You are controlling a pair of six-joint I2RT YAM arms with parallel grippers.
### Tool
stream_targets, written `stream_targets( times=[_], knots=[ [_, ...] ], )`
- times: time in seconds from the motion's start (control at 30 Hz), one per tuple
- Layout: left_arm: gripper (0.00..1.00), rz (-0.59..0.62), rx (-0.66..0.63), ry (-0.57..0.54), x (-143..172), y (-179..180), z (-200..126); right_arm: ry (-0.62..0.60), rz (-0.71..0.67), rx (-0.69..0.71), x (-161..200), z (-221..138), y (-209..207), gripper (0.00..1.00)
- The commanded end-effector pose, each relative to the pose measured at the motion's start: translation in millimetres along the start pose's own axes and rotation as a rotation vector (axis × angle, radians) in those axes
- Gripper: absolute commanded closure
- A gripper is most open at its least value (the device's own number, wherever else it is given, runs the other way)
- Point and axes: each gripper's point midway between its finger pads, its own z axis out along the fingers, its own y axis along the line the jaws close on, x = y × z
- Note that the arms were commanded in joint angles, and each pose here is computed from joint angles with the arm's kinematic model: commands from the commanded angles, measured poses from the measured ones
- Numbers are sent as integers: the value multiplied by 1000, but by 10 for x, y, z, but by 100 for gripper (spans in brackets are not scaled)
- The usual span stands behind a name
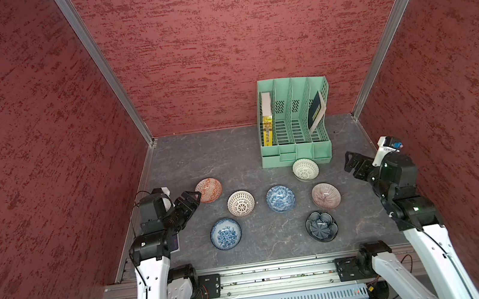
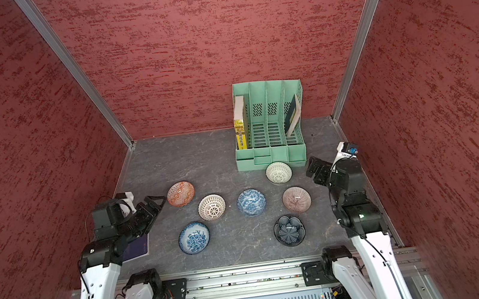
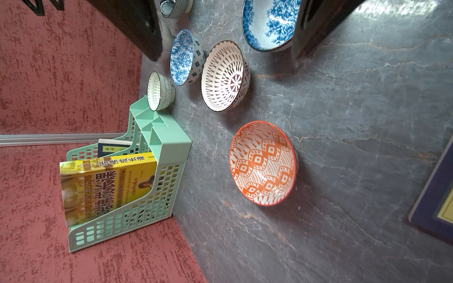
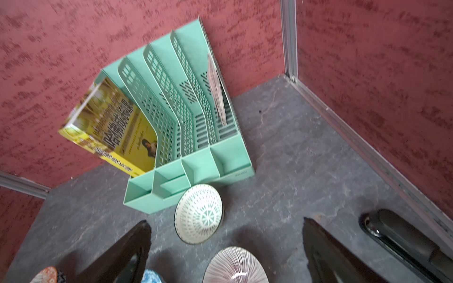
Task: Stack the bowls
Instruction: Pick up the bowl from the center of the board.
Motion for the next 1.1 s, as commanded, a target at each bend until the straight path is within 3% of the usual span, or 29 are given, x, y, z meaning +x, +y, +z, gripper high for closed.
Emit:
stream_targets(
  times=[0.0, 0.07, 0.2, 0.33, 0.57, 0.87, 1.07],
  knots=[
    [14, 3, 24, 89, 140, -79, -35, 77, 14, 11, 76, -103, 5, 6],
    [13, -4, 28, 124, 185, -103, -46, 103, 34, 47, 98, -134, -48, 13],
    [10, -19, 93, 201, 273, -227, -43, 201, 63, 126, 229, -157, -152, 13],
    [10, -54, 71, 257, 321, -215, -26, 332, 89, 211, 510, -154, -297, 16],
    [7, -45, 51, 250, 312, -171, -10, 503, 109, 265, 918, -100, -397, 25],
    [6, -71, -14, 250, 283, -8, 116, 656, 227, 287, 1319, 27, -394, 28],
    [5, -70, -10, 247, 281, 32, 173, 696, 293, 323, 1623, 198, -489, 43]
  ],
)
